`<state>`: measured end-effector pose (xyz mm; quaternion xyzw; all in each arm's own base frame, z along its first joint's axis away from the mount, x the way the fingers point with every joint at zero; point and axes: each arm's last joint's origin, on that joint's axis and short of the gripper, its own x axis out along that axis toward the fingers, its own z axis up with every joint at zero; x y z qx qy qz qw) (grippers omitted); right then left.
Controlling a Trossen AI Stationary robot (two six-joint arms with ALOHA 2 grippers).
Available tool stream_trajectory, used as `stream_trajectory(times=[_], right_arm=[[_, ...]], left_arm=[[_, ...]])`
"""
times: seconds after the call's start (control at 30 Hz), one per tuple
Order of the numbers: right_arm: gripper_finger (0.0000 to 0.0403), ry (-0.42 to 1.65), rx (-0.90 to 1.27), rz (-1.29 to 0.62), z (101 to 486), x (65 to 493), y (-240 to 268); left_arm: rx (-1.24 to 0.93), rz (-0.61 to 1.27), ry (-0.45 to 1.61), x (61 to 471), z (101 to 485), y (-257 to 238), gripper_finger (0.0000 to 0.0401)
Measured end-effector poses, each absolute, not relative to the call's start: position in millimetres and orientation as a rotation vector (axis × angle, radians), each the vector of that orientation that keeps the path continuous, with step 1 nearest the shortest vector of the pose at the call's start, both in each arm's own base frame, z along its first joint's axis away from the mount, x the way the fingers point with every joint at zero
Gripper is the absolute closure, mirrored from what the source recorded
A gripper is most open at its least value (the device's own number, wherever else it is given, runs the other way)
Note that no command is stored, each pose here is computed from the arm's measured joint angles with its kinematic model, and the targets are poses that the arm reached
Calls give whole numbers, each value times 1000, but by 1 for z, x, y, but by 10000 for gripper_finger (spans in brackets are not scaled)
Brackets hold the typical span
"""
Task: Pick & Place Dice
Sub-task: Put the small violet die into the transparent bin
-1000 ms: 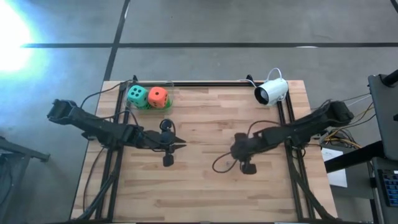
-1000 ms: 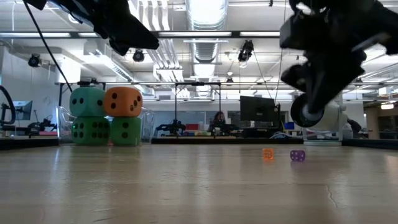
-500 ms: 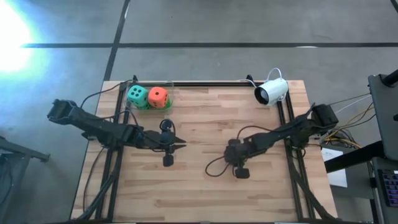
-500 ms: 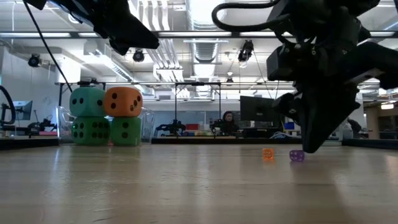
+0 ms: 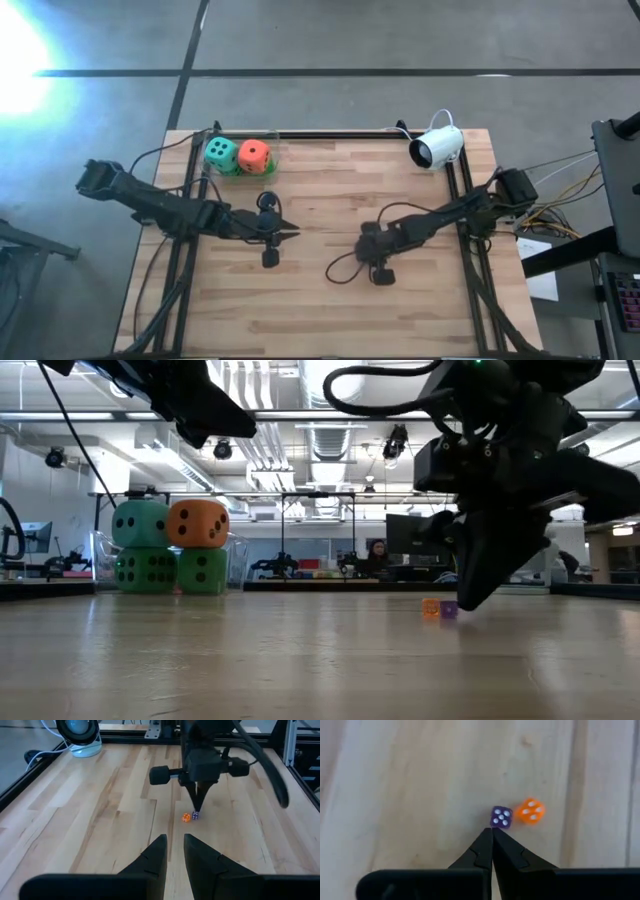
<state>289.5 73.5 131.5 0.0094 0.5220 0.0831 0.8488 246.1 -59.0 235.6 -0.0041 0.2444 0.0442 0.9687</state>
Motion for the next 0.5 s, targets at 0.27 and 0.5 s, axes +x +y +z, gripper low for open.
stream_trajectory(times=[0.27, 0.5], right_arm=[[395, 1090, -69, 141, 123, 306, 74], [394, 1050, -153, 126, 123, 333, 78]], left_arm=[[-10, 89, 491, 246, 236, -59, 334], [-13, 83, 490, 246, 236, -60, 334]])
